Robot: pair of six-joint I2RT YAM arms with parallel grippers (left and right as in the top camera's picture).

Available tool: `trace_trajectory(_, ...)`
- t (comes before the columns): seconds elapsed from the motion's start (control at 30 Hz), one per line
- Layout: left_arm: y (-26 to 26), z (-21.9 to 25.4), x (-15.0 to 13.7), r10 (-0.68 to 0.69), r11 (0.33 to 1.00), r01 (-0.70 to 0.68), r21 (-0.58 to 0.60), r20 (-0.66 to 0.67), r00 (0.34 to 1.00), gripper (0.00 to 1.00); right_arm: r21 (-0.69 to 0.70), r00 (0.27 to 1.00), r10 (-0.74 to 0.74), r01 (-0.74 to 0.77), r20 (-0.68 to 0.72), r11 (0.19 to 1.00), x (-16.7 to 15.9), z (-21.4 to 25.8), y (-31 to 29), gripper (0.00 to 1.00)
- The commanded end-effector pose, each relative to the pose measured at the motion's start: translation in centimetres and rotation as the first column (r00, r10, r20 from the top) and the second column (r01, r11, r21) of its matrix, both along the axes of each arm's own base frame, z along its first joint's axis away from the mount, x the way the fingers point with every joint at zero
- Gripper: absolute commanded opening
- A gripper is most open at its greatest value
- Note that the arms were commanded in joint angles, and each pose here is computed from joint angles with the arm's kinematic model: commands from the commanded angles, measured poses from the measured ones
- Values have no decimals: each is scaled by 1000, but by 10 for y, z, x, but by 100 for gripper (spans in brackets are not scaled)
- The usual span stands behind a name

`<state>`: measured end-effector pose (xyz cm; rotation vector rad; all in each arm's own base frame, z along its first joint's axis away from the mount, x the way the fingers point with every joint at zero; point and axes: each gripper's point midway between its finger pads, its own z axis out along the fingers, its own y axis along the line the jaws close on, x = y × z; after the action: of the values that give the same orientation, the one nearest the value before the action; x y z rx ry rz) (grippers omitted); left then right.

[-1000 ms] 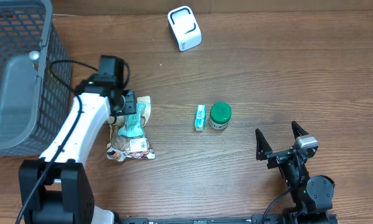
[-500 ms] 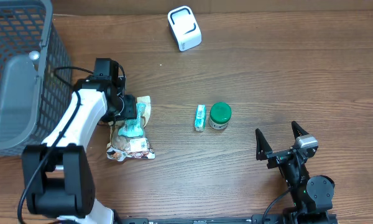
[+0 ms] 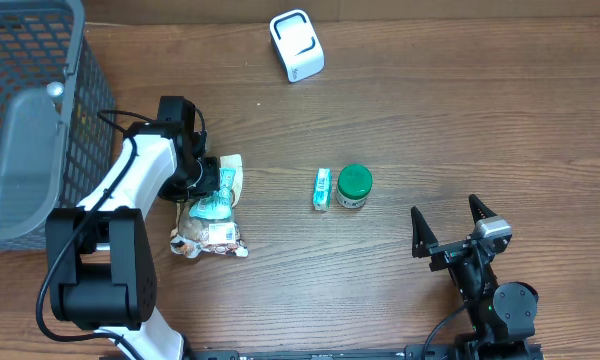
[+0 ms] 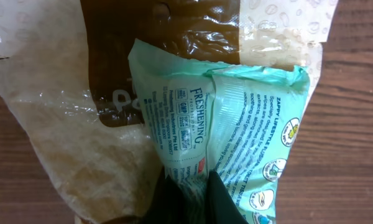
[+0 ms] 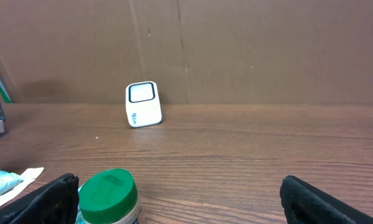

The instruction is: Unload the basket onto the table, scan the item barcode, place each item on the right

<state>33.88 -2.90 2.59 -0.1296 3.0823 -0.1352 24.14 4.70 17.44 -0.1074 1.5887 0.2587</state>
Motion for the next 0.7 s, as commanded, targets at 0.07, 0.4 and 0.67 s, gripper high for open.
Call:
trace_trajectory(0.07,-8,31,17,-11,998,15,-58,67,998,4,-1,1000,-13,13,2,1000,1,-2,-2,100)
trace_trajectory(0.4,-58,70,14,-24,952,63,-301,130,991,4,-1,1000,-13,13,2,1000,1,-2,-2,100)
trace_trajectory(0.67,-79,60,-2,-27,962,44,-271,66,997,4,-1,1000,-13,13,2,1000,1,-2,-2,100)
